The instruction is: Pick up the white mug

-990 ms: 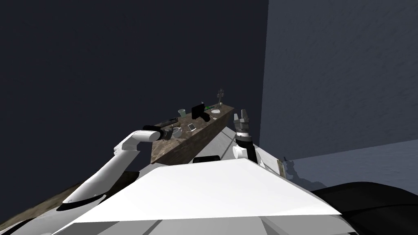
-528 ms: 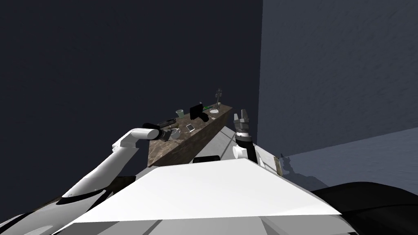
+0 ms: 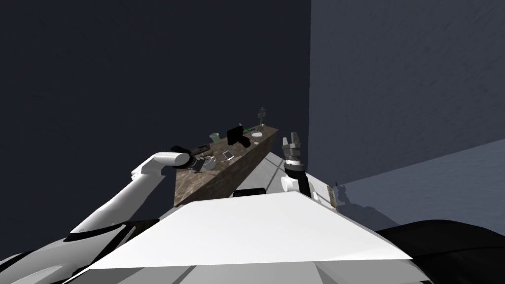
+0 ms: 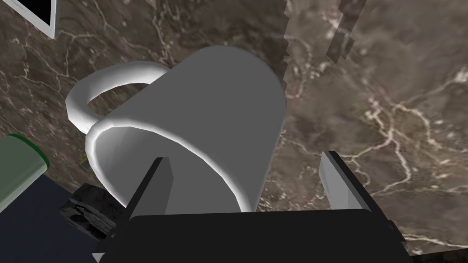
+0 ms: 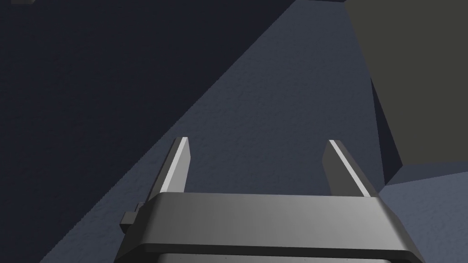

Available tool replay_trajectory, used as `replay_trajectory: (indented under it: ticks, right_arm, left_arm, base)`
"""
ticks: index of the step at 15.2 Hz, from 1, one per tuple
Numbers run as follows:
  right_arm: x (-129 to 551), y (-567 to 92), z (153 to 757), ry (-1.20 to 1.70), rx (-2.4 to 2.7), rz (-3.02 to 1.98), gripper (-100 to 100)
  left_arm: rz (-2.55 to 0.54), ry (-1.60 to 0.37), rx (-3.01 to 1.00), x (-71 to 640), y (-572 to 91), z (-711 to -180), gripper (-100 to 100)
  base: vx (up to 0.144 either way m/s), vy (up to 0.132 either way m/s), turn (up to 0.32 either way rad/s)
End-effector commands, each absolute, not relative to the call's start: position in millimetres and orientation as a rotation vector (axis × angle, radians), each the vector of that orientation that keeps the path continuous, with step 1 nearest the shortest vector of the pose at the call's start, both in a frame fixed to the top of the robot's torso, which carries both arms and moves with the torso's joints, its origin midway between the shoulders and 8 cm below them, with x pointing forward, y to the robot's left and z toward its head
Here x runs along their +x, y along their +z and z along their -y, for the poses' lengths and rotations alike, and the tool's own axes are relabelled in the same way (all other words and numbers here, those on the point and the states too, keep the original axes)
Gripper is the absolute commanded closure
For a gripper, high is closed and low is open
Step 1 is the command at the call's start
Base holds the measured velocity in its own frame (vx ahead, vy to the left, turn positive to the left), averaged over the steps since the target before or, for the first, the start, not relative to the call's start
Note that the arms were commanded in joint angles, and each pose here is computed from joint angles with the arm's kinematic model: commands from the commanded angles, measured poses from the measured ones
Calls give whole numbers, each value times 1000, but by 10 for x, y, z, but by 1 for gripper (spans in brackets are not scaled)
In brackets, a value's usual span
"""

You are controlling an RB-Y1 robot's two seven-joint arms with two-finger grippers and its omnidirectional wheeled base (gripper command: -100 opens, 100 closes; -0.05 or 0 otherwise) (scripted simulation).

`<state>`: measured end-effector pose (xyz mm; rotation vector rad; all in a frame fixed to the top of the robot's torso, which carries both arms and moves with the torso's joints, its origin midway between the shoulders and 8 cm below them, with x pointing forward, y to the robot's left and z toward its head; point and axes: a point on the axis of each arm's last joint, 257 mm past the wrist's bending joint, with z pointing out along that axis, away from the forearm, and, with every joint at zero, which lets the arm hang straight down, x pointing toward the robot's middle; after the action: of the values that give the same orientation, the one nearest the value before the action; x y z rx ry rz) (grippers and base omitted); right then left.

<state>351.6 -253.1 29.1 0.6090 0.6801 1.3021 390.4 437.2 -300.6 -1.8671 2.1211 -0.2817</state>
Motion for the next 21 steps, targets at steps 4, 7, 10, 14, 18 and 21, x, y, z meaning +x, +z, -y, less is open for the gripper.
replay_trajectory:
  ticks: [4,7,10,14,18,21]
  right_arm:
    - [3516,291,2531,1302,609,-680,0]
    - [3516,291,2531,1302,609,-680,0]
    - [3516,291,2531,1302,609,-680,0]
    - [3516,291,2531,1302,609,-680,0]
    - [3516,291,2531,1302,609,-680,0]
    - [3516,291,2531,1302,609,-680,0]
  left_arm:
    - [-2172,-197,-1931,3727,-2982,-4438,-100]
    - [-2198,-153,-1963,3632,-2958,-4470,-100]
    - [-2220,-116,-1990,3553,-2928,-4497,-100]
    - [-2255,-57,-2035,3422,-2865,-4537,-100]
    - [-2281,-11,-2067,3321,-2811,-4563,-100]
    - [-2297,17,-2086,3257,-2777,-4577,-100]
  base:
    - [9,4,-80]
    - [10,3,-65]
    - [10,6,-62]
    - [11,6,-60]
    - [13,6,-64]
    - [10,6,-44]
